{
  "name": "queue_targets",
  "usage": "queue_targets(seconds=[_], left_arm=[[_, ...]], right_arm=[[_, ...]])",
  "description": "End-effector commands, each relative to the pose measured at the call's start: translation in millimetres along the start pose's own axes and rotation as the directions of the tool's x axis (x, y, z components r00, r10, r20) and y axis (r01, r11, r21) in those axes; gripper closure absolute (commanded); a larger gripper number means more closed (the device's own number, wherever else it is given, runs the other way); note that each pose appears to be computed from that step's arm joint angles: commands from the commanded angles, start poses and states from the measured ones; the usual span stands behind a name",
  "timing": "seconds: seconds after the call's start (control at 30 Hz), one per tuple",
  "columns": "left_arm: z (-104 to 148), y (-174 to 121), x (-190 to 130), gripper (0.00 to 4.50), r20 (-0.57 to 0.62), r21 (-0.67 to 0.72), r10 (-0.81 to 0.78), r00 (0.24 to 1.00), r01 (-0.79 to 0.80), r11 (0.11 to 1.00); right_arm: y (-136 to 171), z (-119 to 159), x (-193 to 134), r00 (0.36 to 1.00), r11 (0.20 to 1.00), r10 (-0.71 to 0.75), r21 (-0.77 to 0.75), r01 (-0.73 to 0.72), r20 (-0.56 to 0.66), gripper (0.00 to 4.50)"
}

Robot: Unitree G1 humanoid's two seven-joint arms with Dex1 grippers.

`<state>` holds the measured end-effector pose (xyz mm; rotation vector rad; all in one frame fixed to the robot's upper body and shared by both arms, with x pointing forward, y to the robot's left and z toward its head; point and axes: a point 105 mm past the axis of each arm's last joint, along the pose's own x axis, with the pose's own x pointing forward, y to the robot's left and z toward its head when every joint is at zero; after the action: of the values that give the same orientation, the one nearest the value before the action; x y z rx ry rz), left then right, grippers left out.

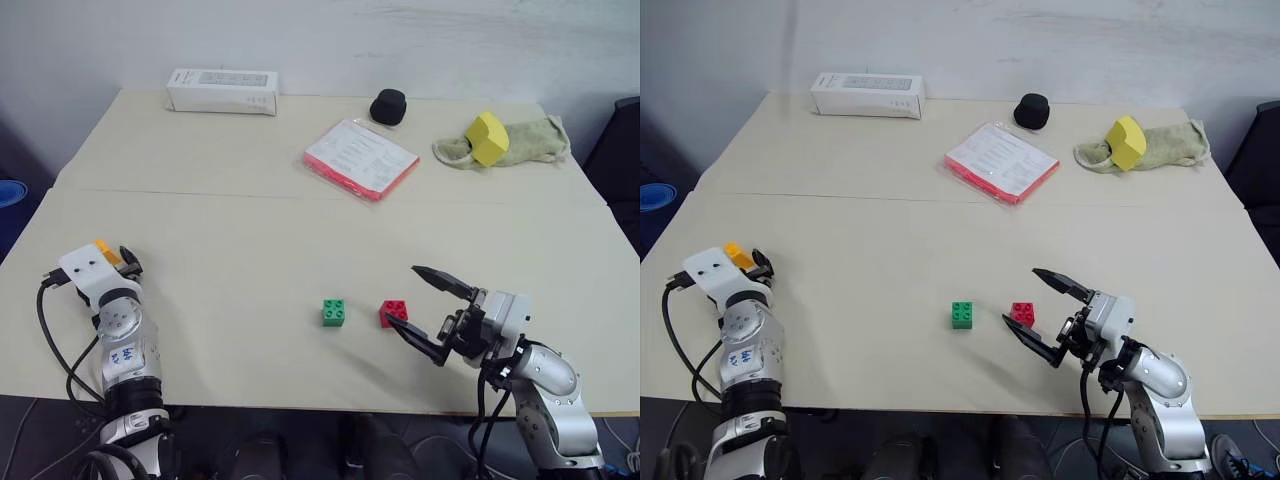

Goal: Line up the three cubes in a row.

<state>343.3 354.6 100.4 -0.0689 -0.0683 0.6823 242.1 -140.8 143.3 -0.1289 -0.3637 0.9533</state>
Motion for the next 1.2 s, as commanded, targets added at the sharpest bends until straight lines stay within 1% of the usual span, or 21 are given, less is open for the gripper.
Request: queue_targets(seconds=[0.03,0.1,0.13,0.2,0.27,0.3,0.37,0.4,0.43,0.5,0.53,0.57,0.6,0.63,0.7,0.73,0.77,0.83,0.9,1.07,1.2], left_arm=[[13,3,3,2.31,0.051,-0.005,0.009,0.999,-0.008,1.000],[14,4,2,2.96,0.057,-0.009,0.016,0.998,-0.016,1.000],[15,6,1,3.03,0.071,-0.024,0.021,0.997,-0.020,1.000],[22,5,0,3.03,0.112,-0.067,-0.002,0.994,0.009,0.998],[37,-13,-4,3.03,0.192,-0.108,-0.158,0.968,0.181,0.977],[40,-31,-8,3.03,0.197,-0.164,-0.298,0.934,0.331,0.929],[47,-53,-18,3.03,0.224,-0.243,-0.477,0.850,0.523,0.817],[60,-70,-30,3.03,0.266,-0.211,-0.620,0.738,0.672,0.709],[70,-80,-40,3.03,0.288,-0.171,-0.715,0.637,0.769,0.616],[80,-91,-55,3.03,0.296,-0.110,-0.823,0.485,0.873,0.475],[81,-105,-75,3.03,0.237,-0.023,-0.929,0.284,0.958,0.287],[76,-115,-95,3.03,0.135,0.059,-0.988,0.077,0.995,0.085],[68,-119,-110,3.03,0.024,0.111,-0.996,-0.091,0.990,-0.088],[62,-119,-118,3.03,-0.052,0.129,-0.981,-0.186,0.973,-0.191],[51,-118,-128,3.03,-0.174,0.181,-0.931,-0.320,0.919,-0.350],[43,-117,-135,3.03,-0.238,0.203,-0.885,-0.401,0.870,-0.449],[38,-115,-139,3.03,-0.282,0.213,-0.846,-0.453,0.830,-0.516],[32,-115,-143,3.03,-0.316,0.210,-0.794,-0.519,0.778,-0.592],[25,-120,-146,3.03,-0.321,0.199,-0.761,-0.564,0.745,-0.636],[14,-124,-150,3.03,-0.314,0.162,-0.716,-0.624,0.707,-0.688],[5,-119,-154,3.03,-0.350,0.112,-0.668,-0.657,0.678,-0.726]], right_arm=[[3,11,1,1.000,0.999,0.011,-0.036,-0.010,0.029,0.00],[2,10,-1,1.000,0.999,0.013,-0.036,-0.012,0.020,0.00],[2,10,-1,1.000,0.999,0.012,-0.034,-0.011,0.017,0.00],[3,9,-2,1.000,0.999,0.014,-0.032,-0.014,0.009,0.00],[3,8,-4,1.000,0.999,0.016,-0.036,-0.016,-0.003,0.00],[2,9,-6,1.000,0.999,0.013,-0.042,-0.014,-0.009,0.00],[0,12,-11,1.000,0.999,0.005,-0.054,-0.006,-0.016,0.00],[-4,17,-19,0.999,0.998,-0.019,-0.057,0.017,-0.025,0.00],[-6,20,-26,0.999,0.998,-0.030,-0.061,0.028,-0.040,0.00],[-7,24,-36,0.997,0.997,-0.034,-0.065,0.030,-0.067,0.00],[-8,24,-44,0.994,0.997,-0.034,-0.070,0.027,-0.100,0.00],[-9,23,-53,0.991,0.997,-0.036,-0.073,0.026,-0.133,0.00],[-9,22,-59,0.987,0.997,-0.035,-0.076,0.024,-0.159,0.00],[-9,22,-63,0.984,0.997,-0.035,-0.077,0.022,-0.173,0.00],[-8,22,-63,0.984,0.997,-0.040,-0.074,0.027,-0.174,0.00],[-9,23,-62,0.986,0.997,-0.061,-0.065,0.052,-0.157,0.00],[-10,24,-61,0.986,0.996,-0.077,-0.058,0.070,-0.146,0.00],[-7,24,-59,0.987,0.996,-0.082,-0.047,0.076,-0.141,0.00],[-1,23,-58,0.987,0.997,-0.070,-0.042,0.064,-0.146,0.00],[-3,32,-61,0.983,0.994,-0.109,-0.044,0.104,-0.145,0.00],[-3,36,-68,0.978,0.992,-0.123,-0.054,0.116,-0.171,0.00]])
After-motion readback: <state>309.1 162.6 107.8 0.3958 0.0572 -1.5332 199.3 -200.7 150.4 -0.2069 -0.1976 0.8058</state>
